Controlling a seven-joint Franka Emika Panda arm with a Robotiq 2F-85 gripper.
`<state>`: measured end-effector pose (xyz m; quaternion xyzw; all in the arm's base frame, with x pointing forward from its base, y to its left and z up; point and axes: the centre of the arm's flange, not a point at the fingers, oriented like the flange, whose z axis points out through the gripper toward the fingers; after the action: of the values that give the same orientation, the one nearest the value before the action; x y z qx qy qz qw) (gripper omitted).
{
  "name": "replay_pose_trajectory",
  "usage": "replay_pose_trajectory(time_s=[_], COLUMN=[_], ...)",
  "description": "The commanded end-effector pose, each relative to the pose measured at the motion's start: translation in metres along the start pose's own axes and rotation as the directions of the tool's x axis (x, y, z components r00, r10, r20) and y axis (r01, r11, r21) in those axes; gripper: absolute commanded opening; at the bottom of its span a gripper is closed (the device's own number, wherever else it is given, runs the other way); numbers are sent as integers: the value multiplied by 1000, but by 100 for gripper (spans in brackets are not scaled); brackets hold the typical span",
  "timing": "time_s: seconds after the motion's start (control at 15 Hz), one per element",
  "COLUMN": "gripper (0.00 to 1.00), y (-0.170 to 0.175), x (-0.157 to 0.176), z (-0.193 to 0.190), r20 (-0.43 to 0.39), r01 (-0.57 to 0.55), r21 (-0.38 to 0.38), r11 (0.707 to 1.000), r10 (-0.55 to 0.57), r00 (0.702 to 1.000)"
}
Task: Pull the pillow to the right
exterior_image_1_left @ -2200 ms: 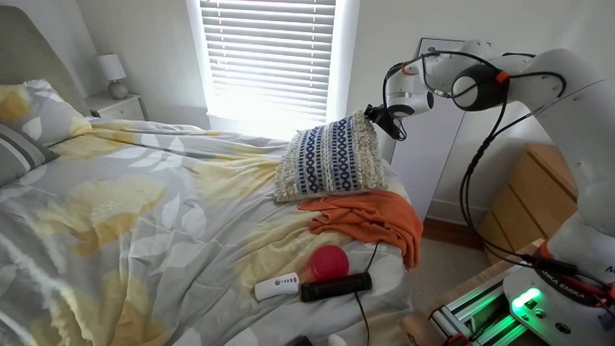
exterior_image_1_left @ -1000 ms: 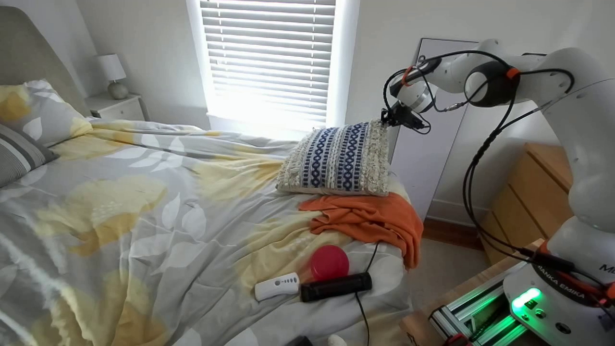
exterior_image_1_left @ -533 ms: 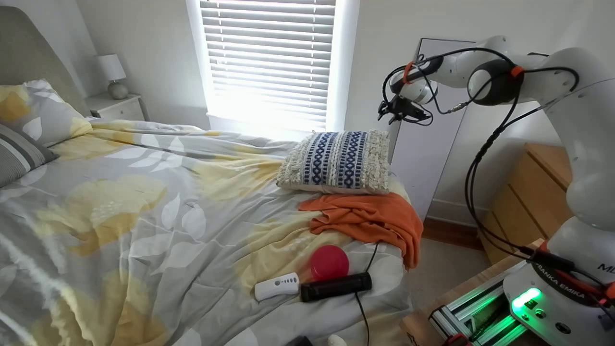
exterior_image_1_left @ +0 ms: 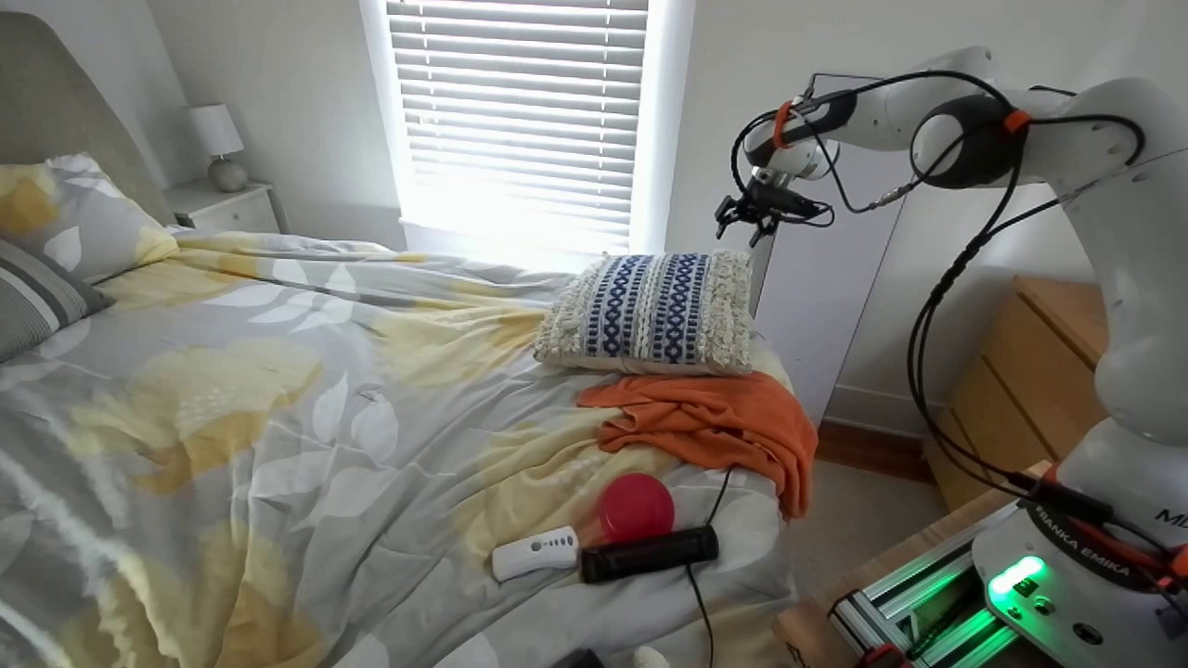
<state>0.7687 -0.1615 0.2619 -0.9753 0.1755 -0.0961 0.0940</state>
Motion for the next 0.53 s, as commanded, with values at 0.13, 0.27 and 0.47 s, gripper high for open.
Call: replay_pose_trajectory(time_s=[0.13, 0.27, 0.47], gripper=[100, 100, 100], y=[-19, -18, -9], x=[-53, -64, -91], z=[-68, -91, -113], r20=[62, 48, 59], r01=[161, 207, 238], r21=[-16, -26, -37], r11=[987, 978, 971], r10=[-159, -206, -236], r00=[985, 977, 970])
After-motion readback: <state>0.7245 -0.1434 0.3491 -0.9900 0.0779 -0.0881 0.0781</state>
